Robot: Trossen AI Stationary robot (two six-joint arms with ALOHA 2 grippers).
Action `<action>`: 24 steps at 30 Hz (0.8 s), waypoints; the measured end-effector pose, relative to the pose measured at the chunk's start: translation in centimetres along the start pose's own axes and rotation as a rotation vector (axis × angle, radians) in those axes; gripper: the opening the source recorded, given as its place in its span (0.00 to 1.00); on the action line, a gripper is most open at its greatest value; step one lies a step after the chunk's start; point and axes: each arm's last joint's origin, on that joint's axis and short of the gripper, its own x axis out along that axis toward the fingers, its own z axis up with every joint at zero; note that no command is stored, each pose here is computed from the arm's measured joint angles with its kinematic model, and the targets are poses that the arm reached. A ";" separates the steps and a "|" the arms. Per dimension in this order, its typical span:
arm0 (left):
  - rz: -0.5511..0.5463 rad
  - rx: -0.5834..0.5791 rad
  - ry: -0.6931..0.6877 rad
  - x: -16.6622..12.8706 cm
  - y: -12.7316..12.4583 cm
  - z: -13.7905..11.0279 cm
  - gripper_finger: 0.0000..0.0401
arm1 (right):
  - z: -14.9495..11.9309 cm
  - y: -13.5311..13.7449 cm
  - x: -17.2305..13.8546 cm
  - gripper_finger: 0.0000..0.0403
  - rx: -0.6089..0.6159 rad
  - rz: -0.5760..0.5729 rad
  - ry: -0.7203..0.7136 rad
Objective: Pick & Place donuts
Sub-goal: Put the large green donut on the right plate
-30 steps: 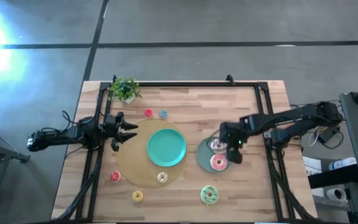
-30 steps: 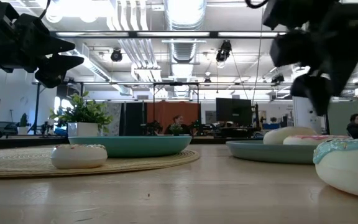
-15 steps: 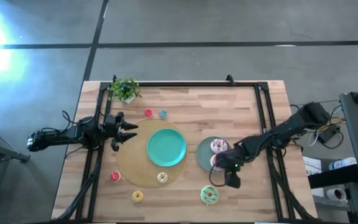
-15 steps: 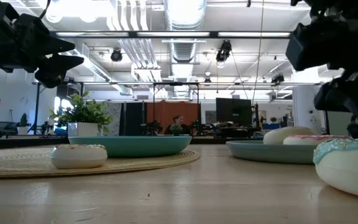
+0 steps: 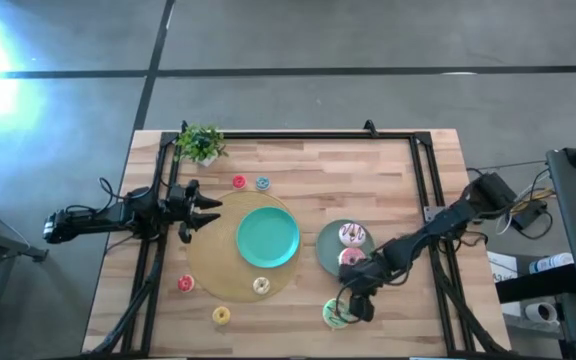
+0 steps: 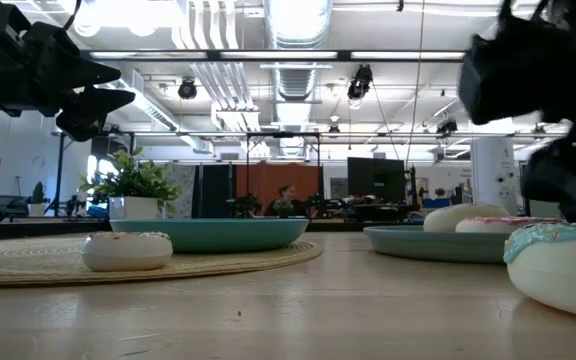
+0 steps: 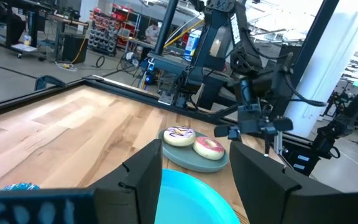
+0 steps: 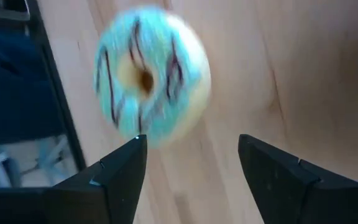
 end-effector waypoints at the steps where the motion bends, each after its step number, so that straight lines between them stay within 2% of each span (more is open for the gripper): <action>1: -0.001 0.000 -0.001 0.0 0.0 0.0 0.41 | 0.2 0.3 0.2 0.61 -0.020 -0.007 -0.018; 7: 0.000 0.000 -0.001 0.0 0.0 0.0 0.41 | 1.7 1.6 1.3 0.61 -0.153 -0.063 -0.078; 15: 0.000 0.000 0.000 0.0 0.0 0.0 0.41 | 2.4 2.4 2.2 0.60 -0.258 -0.076 -0.091; 24: 0.001 0.000 0.003 0.0 0.0 0.0 0.41 | 1.8 2.4 3.4 0.56 -0.524 -0.102 -0.047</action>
